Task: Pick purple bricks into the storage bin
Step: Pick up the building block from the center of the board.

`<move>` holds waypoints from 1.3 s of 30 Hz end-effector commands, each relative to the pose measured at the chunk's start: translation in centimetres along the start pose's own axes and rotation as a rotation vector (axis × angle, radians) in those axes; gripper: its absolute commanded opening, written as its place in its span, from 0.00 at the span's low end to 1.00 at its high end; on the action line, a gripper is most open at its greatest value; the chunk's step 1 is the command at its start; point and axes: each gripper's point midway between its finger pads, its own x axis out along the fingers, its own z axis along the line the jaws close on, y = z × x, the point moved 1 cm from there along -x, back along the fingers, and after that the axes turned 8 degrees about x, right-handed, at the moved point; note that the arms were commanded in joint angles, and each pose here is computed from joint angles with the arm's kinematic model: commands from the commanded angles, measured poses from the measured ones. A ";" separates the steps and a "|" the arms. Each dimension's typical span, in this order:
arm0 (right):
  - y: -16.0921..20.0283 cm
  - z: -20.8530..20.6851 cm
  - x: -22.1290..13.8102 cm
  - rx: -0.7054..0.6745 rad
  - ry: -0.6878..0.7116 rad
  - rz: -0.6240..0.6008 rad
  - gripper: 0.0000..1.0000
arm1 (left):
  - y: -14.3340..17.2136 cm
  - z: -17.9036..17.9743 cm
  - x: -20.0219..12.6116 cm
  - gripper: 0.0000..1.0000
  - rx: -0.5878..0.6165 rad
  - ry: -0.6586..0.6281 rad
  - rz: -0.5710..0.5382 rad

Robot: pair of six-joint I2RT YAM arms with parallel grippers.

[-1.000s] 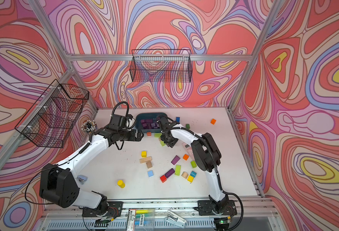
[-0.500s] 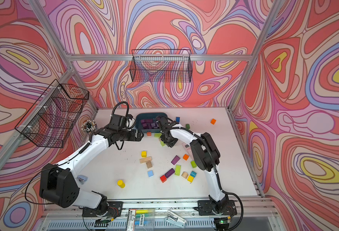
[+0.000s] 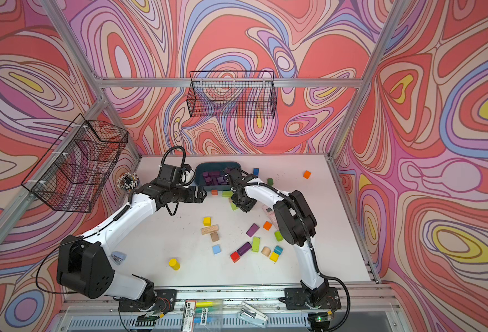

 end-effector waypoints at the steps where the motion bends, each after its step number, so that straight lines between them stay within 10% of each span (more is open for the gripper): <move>1: 0.4 -0.8 0.7 -0.006 0.051 0.003 0.43 | -0.4 0.2 -0.8 1.00 0.001 -0.006 -0.008; 39: -1.3 0.9 -2.3 -0.129 0.046 -0.155 0.26 | -0.3 0.2 -0.6 1.00 0.003 -0.007 -0.002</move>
